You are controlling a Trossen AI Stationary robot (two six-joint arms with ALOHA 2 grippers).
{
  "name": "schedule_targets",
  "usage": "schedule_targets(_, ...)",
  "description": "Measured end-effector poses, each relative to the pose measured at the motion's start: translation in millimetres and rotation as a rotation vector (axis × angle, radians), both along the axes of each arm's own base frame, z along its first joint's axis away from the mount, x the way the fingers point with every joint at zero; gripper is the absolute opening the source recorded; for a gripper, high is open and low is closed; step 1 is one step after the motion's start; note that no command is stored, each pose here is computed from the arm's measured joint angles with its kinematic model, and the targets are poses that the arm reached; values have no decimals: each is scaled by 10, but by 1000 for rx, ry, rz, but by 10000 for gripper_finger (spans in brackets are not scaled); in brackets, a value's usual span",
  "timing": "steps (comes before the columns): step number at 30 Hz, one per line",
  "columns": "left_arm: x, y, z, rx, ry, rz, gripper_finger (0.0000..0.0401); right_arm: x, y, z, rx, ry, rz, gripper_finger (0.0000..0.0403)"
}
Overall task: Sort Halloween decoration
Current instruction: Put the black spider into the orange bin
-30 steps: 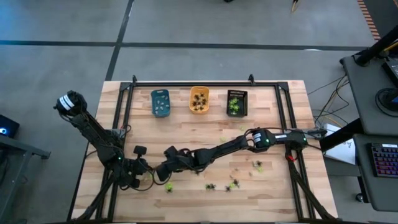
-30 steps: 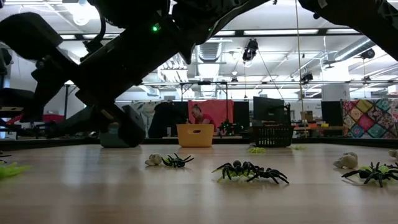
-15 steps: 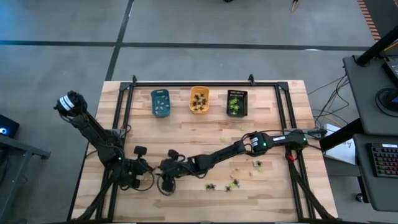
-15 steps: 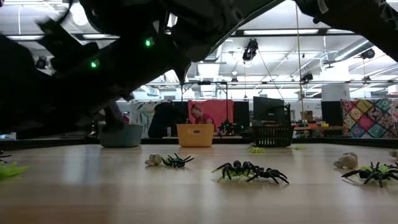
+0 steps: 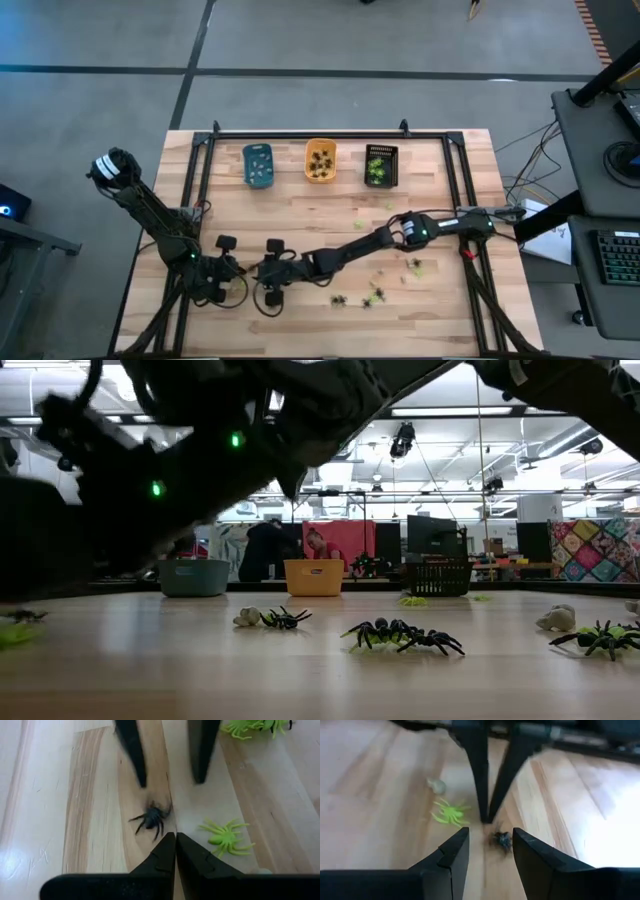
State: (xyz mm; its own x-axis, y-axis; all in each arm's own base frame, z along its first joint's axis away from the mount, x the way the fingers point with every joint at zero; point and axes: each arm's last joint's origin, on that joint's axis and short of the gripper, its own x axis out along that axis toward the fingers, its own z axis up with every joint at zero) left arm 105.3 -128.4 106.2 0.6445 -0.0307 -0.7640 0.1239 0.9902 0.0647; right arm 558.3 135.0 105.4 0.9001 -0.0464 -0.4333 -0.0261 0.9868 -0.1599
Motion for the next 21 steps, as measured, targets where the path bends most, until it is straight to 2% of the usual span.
schedule_targets(5,1,0,0,-1,0,0,0,17,-77,-148,54,24,-35,135)
schedule_targets(21,-16,12,13,-3,34,-11,0,31,-168,-165,104,31,-77,117)
